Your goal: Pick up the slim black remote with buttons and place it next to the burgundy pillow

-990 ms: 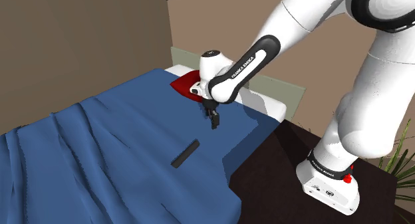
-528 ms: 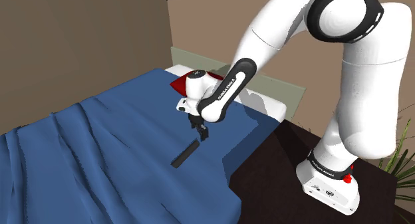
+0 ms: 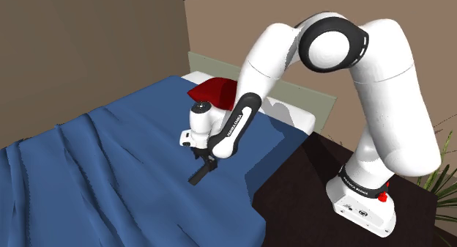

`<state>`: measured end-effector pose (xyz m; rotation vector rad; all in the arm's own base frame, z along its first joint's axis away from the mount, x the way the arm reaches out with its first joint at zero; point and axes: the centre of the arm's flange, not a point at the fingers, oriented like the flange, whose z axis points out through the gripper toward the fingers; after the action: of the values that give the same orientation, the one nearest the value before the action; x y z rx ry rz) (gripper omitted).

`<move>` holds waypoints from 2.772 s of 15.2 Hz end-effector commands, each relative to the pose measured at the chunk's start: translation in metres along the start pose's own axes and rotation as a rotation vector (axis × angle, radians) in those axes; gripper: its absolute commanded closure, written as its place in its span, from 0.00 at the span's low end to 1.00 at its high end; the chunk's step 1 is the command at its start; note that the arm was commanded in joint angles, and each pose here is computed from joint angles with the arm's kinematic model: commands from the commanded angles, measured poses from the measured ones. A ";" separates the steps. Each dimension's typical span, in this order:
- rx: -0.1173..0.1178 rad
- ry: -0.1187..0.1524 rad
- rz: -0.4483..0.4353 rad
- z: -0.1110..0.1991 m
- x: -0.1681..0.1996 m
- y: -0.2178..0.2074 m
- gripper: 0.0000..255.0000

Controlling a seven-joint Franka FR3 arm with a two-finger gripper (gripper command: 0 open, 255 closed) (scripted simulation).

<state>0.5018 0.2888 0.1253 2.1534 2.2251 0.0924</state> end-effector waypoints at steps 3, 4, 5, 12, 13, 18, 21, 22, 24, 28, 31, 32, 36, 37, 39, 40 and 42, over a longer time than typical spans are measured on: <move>-0.008 0.004 -0.040 0.023 0.010 0.001 0.00; -0.008 0.004 -0.040 0.029 0.010 0.001 0.00; -0.008 0.004 -0.040 0.034 0.010 0.001 0.00; -0.008 0.004 -0.040 0.053 0.010 0.001 0.00; -0.008 0.004 -0.040 0.053 0.010 0.001 0.00; -0.007 0.004 -0.040 0.053 0.010 0.001 1.00; -0.008 0.004 -0.040 0.052 0.010 0.001 1.00; -0.008 0.004 -0.040 0.053 0.011 0.000 1.00; -0.008 0.004 -0.040 0.053 0.011 0.000 1.00; -0.008 0.004 -0.040 0.042 0.010 0.002 1.00; -0.008 0.004 -0.040 0.027 0.010 0.003 1.00; -0.008 0.004 -0.040 0.021 0.010 0.003 1.00; -0.008 0.004 -0.040 0.000 0.010 0.005 1.00; -0.008 0.004 -0.040 -0.005 0.010 0.005 1.00; -0.008 0.004 -0.040 -0.016 0.011 0.006 1.00; -0.008 0.004 -0.040 -0.021 0.011 0.006 1.00; -0.008 0.004 -0.040 -0.031 0.011 0.007 1.00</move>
<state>0.5060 0.2987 0.1519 2.1052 2.2651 0.1036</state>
